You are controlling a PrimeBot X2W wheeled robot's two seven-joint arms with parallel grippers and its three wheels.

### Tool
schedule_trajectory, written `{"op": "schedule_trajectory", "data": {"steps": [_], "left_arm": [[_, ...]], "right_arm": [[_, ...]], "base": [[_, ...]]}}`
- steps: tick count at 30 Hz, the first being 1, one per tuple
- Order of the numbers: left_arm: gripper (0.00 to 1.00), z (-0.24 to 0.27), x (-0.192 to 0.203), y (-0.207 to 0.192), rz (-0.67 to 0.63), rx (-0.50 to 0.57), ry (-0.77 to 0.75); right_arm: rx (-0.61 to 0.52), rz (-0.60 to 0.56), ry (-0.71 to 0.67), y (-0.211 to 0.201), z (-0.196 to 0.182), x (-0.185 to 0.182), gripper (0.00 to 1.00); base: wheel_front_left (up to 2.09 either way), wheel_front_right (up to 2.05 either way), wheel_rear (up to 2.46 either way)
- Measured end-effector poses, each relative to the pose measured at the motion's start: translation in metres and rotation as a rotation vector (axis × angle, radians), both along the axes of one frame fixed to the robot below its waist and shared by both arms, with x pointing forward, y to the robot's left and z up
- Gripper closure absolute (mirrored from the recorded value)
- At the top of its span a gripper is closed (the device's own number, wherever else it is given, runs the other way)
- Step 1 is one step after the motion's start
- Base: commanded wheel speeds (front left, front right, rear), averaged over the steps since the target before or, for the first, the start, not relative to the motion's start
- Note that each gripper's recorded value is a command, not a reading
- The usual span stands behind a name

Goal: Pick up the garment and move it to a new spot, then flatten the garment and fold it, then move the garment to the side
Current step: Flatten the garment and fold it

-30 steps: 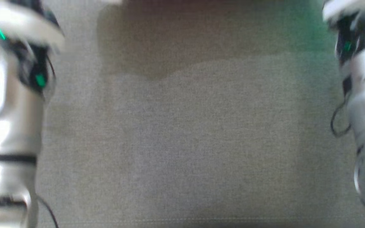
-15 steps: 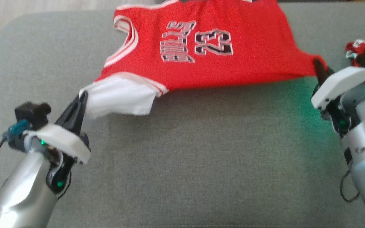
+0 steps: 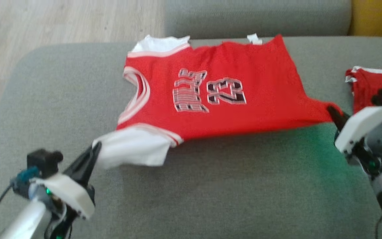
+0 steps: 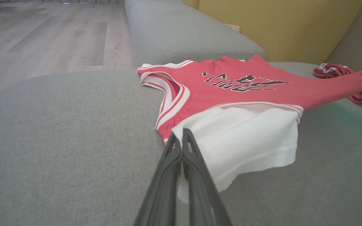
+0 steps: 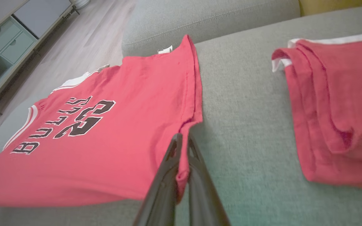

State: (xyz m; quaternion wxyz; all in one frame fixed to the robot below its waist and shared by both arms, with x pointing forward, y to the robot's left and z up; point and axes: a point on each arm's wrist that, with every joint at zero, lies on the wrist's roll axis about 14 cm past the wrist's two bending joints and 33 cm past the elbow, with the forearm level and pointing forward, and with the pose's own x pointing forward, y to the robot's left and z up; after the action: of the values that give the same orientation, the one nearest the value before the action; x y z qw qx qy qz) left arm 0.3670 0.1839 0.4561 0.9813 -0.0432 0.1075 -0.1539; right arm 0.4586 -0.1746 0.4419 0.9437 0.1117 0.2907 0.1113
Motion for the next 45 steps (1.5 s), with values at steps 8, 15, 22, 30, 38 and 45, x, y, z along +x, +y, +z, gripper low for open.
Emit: {"op": "schedule_trajectory", "data": {"steps": [8, 15, 22, 30, 38, 45], "left_arm": [[1.00, -0.002, -0.047, -0.008, -0.014, -0.025, 0.035], [1.00, 0.002, -0.057, -0.016, -0.024, -0.042, 0.053], [1.00, 0.011, -0.029, -0.017, -0.039, -0.025, 0.039], [1.00, 0.001, 0.002, -0.010, -0.056, 0.031, 0.085], [1.00, -0.023, 0.016, -0.018, -0.108, 0.065, 0.178], [1.00, -0.035, 0.034, -0.018, -0.105, 0.071, 0.206]], "right_arm": [[0.056, -0.034, 0.045, -0.016, -0.010, -0.048, 1.00], [0.054, -0.078, 0.051, -0.037, -0.010, -0.069, 1.00], [0.013, -0.095, 0.048, -0.035, -0.004, -0.055, 1.00], [-0.068, -0.062, 0.087, -0.022, -0.004, -0.032, 1.00], [-0.170, -0.019, 0.196, -0.018, -0.033, -0.023, 1.00], [-0.227, 0.013, 0.241, -0.016, -0.045, -0.003, 1.00]], "base": [[0.00, 0.00, 0.00], [0.00, 0.00, 0.00], [0.00, 0.00, 0.00], [0.00, 0.00, 0.00], [0.00, 0.00, 0.00], [0.00, 0.00, 0.00]]}}
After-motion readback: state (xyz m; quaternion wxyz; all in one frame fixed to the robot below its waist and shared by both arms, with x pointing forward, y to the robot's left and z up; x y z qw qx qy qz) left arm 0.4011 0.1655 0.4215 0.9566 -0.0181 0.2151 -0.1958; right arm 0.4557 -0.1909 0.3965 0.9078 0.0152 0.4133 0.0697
